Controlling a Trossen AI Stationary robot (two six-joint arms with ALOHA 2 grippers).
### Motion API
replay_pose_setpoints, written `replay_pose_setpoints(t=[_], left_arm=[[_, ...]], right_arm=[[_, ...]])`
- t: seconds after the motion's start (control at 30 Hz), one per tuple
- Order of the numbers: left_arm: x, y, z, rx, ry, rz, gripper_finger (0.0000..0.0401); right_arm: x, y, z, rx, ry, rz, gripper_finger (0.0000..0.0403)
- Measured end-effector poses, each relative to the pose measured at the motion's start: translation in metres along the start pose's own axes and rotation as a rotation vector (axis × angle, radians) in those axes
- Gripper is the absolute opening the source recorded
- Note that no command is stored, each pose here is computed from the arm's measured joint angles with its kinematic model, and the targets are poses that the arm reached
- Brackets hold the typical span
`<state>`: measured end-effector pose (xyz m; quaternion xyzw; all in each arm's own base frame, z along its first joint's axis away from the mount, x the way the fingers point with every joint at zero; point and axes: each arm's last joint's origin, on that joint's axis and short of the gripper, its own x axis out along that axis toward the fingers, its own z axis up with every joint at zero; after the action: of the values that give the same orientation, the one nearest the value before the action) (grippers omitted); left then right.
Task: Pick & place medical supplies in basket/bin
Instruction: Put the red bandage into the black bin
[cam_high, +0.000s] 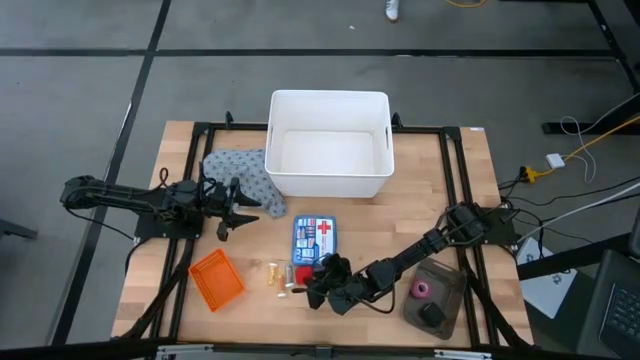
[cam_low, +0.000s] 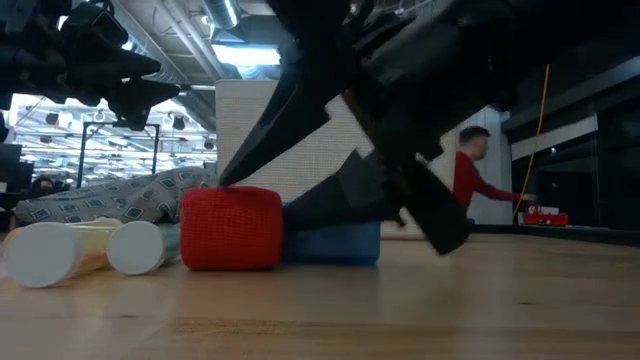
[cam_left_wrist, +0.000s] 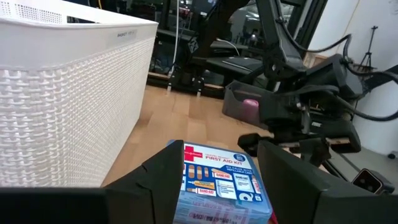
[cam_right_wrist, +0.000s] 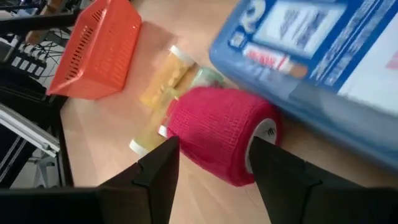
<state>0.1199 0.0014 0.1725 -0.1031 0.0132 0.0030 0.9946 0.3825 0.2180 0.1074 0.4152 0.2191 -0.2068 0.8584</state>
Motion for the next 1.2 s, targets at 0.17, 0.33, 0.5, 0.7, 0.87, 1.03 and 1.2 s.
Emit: replay_pose_setpoints(t=[0.17,0.33,0.5,0.7,0.87,1.03,1.2], left_arm=[[0.000,0.000,0.000,0.000,0.005,0.001,0.0201],[0.000,0.000,-0.001,0.000,0.006,0.001,0.0201],[0.000,0.000,-0.001,0.000,0.006,0.001,0.0201],[0.000,0.000,-0.001,-0.008,0.006,0.001,0.0201],[0.000,0.000,-0.001,-0.010,0.007,0.001,0.0201],[0.000,0.000,-0.001,-0.010,0.009,0.001,0.0201],[0.000,0.000,-0.001,-0.010,0.009,0.001,0.0201]], right_arm=[[0.015,-0.006,-0.010,-0.011,-0.023,0.043,0.0179],[0.013,-0.003,-0.006,-0.010,-0.062,0.050,0.0123],[-0.008,0.018,0.010,-0.029,-0.071,0.117,0.0047],[-0.049,0.047,0.025,-0.103,-0.093,0.205,0.0019],[-0.101,0.064,0.040,-0.158,-0.111,0.203,0.0023],[-0.156,0.056,0.055,-0.149,-0.011,0.039,0.0018],[-0.203,0.046,0.075,-0.110,0.132,-0.248,0.0018]])
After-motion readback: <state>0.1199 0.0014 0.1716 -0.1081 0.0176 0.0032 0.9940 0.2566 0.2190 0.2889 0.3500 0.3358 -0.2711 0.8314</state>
